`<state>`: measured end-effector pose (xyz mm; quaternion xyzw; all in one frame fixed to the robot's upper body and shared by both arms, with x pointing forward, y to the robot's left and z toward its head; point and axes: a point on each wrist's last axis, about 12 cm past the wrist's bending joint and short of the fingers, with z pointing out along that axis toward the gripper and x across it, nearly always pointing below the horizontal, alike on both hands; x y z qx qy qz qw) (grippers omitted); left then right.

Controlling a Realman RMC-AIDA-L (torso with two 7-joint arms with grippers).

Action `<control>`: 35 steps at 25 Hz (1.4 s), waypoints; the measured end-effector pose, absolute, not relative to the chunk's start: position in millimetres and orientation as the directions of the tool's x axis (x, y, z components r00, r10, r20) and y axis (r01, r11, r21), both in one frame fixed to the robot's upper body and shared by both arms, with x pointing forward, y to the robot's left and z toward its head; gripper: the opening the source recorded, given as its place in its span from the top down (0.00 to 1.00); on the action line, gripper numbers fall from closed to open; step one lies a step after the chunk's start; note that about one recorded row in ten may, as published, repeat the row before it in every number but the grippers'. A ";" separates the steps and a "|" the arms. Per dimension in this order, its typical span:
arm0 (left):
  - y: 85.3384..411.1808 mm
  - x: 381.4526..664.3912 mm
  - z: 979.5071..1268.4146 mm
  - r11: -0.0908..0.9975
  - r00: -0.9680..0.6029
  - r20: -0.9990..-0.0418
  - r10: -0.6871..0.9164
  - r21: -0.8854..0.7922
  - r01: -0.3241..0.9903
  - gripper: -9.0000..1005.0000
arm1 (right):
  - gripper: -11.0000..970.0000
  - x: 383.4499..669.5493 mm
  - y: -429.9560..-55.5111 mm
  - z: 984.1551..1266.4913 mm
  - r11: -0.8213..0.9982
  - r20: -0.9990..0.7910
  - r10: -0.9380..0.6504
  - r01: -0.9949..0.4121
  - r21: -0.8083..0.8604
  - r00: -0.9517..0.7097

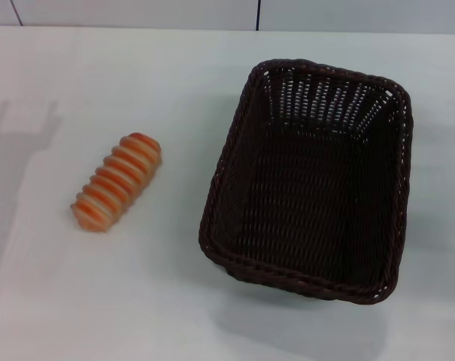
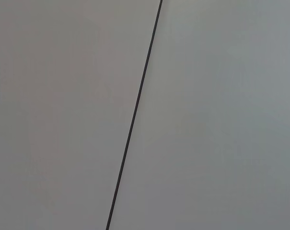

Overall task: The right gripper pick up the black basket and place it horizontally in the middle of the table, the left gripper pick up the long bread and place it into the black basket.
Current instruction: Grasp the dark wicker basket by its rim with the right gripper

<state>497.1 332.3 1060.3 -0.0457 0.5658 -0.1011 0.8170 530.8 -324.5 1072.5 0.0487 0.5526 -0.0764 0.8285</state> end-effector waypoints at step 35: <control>331.7 500.4 1062.4 0.975 0.343 -0.914 -0.216 -0.184 0.122 0.13 | 0.23 557.6 -331.2 1168.1 0.983 -0.992 -0.126 0.129 -0.128 -0.022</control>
